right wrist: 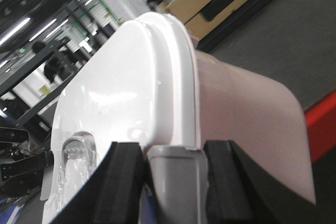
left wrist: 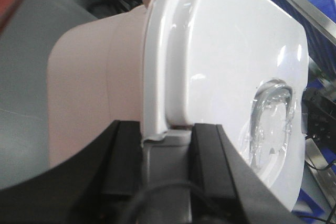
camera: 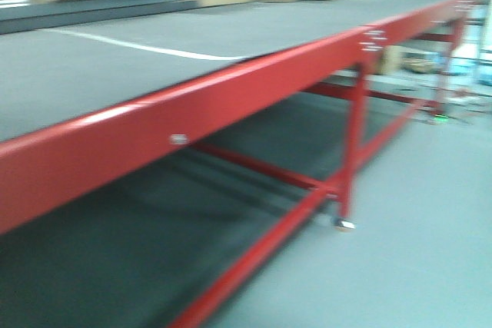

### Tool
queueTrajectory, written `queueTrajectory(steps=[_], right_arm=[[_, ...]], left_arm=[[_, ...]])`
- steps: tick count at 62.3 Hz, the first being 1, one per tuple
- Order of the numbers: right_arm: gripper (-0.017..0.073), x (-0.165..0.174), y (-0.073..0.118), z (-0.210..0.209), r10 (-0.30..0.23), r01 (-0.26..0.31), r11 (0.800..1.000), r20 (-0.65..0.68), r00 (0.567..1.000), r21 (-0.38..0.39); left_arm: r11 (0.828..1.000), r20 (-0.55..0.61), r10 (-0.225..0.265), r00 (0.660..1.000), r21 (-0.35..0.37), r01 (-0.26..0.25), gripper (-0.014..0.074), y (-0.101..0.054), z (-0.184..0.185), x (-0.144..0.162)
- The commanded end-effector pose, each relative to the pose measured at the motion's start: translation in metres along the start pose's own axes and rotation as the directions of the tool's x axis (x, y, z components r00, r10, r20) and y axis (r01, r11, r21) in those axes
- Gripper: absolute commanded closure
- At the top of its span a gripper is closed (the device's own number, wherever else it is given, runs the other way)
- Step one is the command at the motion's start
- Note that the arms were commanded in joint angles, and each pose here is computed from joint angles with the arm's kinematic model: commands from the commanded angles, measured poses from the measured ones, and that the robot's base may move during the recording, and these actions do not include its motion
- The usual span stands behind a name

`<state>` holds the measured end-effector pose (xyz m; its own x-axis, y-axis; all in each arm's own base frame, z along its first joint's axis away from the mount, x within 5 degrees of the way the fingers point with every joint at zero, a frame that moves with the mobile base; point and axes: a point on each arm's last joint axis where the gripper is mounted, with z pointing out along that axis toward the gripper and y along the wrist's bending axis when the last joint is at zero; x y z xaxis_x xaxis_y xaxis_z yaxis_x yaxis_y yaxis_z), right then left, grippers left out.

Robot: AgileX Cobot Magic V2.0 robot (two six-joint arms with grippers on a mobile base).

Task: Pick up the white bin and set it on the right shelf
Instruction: 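Hold the bin raised while the base drives away from the table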

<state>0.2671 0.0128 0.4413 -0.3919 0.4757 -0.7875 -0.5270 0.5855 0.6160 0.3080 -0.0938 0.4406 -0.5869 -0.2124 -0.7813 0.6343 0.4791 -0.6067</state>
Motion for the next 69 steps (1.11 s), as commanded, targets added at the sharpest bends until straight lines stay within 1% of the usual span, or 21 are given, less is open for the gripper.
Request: queueTrajectory(steps=[1, 69], right_arm=[[0.0500, 0.0110, 0.0533, -0.0054, -0.053, 0.008, 0.943, -0.126, 0.991, -0.334], [0.0500, 0.0110, 0.0533, -0.0054, -0.053, 0.008, 0.943, -0.126, 0.991, -0.334]], left_arm=[[0.928, -0.139, 0.093, 0.986, 0.372, -0.035, 0.0720, -0.0692, -0.0065, 0.0143], [0.928, -0.139, 0.093, 0.986, 0.372, -0.035, 0.0720, -0.0692, -0.0065, 0.0143]])
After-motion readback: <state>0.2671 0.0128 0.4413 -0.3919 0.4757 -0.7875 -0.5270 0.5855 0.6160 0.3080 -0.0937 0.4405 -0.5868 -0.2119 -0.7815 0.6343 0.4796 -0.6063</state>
